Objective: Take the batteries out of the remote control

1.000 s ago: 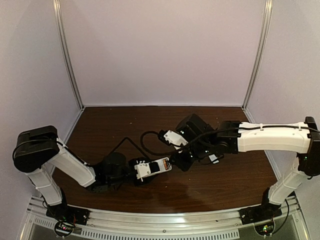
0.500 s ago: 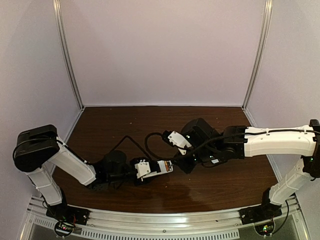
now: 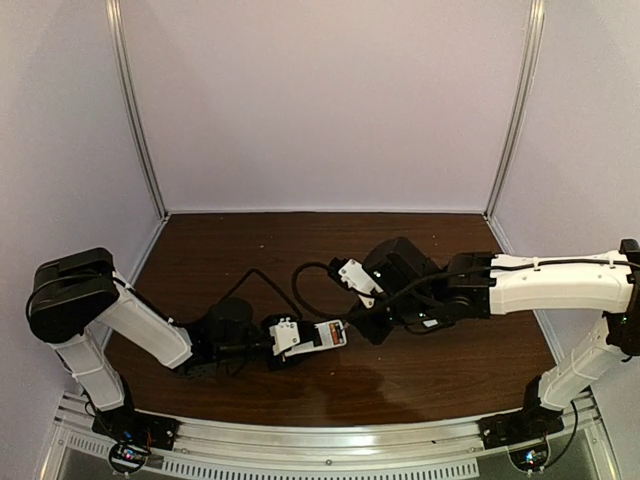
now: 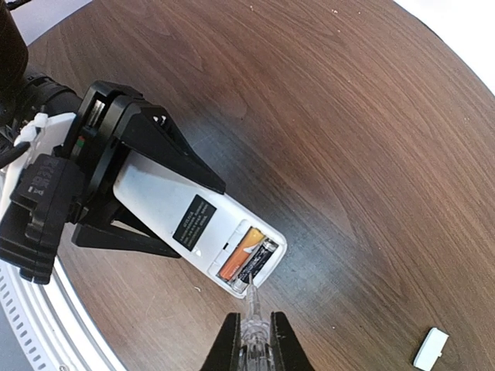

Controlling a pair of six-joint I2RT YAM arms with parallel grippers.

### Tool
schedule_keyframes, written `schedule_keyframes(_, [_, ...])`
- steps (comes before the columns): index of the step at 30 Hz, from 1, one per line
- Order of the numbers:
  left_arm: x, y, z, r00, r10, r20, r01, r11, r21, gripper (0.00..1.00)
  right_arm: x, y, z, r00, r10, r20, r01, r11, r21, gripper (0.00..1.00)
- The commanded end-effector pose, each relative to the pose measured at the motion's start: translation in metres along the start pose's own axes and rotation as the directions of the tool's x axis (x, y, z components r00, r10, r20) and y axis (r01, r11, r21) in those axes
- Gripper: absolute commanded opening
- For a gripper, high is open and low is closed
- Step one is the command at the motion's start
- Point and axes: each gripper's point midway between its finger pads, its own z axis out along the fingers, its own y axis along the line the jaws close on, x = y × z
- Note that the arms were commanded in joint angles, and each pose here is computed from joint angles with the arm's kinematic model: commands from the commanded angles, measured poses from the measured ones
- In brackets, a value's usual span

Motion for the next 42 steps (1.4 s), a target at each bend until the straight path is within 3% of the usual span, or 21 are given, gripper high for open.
schedule_keyframes(1, [-0.012,0.002,0.003,0.999,0.006,0.047,-0.007,1.000,0.013,0.00,-0.010,-0.005,-0.006,1.000,-0.007,0.028,0.005,0.999,0.040,0.00])
schedule_keyframes(42, [-0.017,0.001,-0.005,0.997,0.022,0.075,-0.023,1.000,0.013,0.00,-0.003,-0.010,0.015,0.997,-0.039,-0.070,0.044,0.996,0.080,0.00])
